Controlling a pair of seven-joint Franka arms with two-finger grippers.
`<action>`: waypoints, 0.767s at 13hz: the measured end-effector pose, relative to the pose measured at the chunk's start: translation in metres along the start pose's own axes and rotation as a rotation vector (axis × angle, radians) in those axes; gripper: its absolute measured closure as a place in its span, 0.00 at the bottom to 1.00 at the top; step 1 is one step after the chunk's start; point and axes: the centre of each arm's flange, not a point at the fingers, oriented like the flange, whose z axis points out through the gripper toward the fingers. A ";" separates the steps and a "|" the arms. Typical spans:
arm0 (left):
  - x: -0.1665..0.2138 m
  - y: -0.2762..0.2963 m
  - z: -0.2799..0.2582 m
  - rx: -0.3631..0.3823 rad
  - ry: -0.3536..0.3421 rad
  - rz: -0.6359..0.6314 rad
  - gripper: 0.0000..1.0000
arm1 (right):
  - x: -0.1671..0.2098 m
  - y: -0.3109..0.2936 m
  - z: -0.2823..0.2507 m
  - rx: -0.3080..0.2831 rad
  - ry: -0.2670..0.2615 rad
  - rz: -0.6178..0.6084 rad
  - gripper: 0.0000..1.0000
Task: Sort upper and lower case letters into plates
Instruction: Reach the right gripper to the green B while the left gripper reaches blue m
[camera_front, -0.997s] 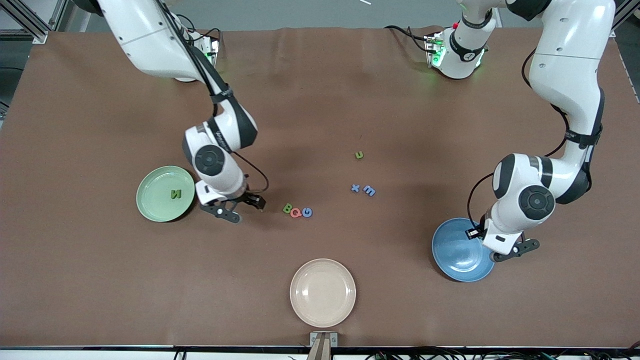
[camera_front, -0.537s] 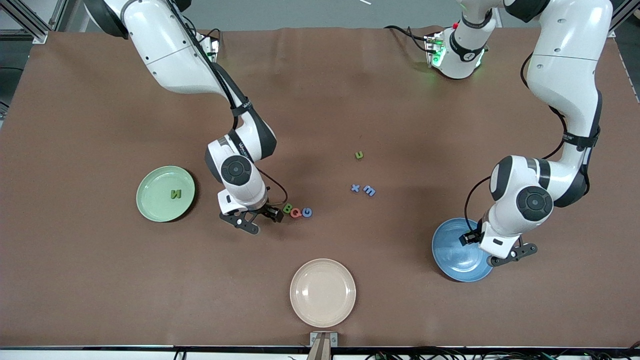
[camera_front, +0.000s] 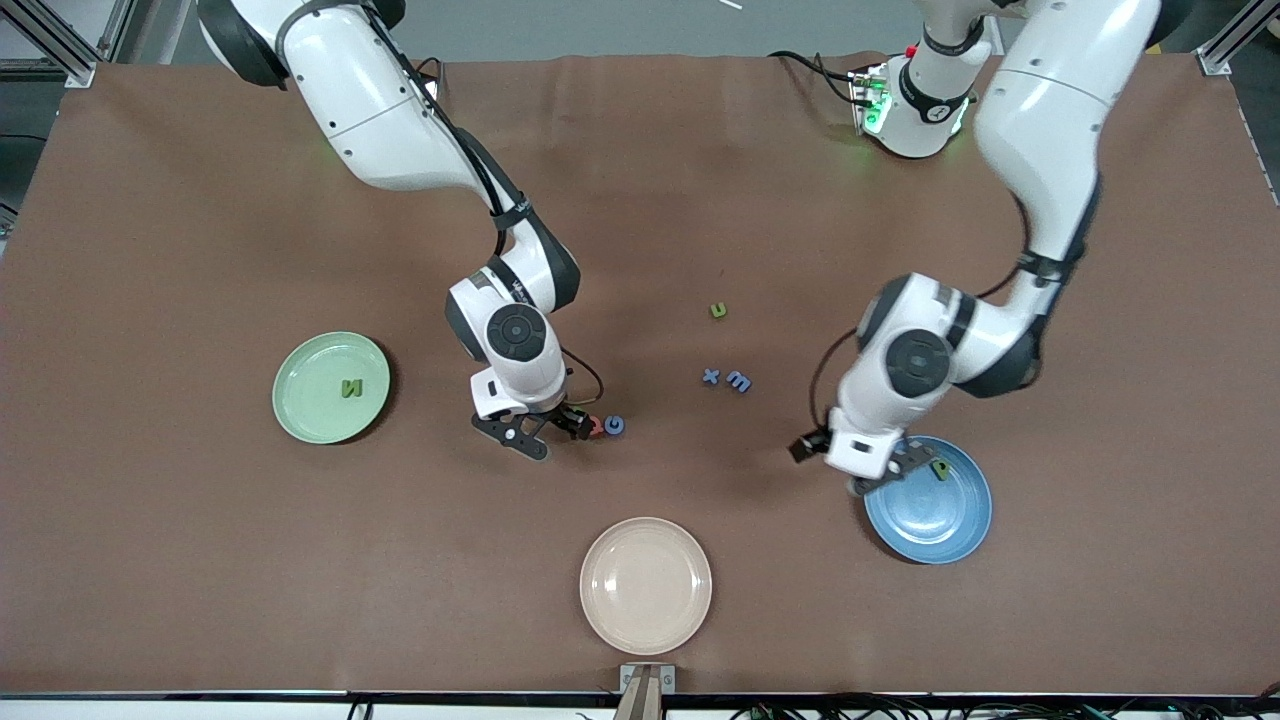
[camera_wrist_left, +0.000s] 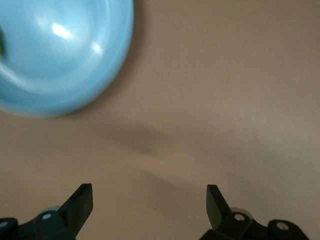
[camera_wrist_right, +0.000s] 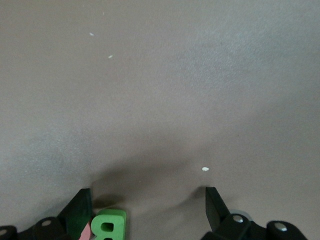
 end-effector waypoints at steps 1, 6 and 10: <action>-0.022 0.014 0.007 -0.002 -0.003 -0.043 0.00 | -0.003 -0.001 0.002 -0.005 0.004 0.005 0.00; -0.094 0.040 0.049 -0.031 -0.019 -0.156 0.09 | -0.014 -0.008 0.000 -0.003 0.010 0.035 0.00; -0.108 0.025 0.070 -0.006 -0.032 -0.201 0.11 | -0.017 -0.011 -0.002 0.004 0.012 0.033 0.10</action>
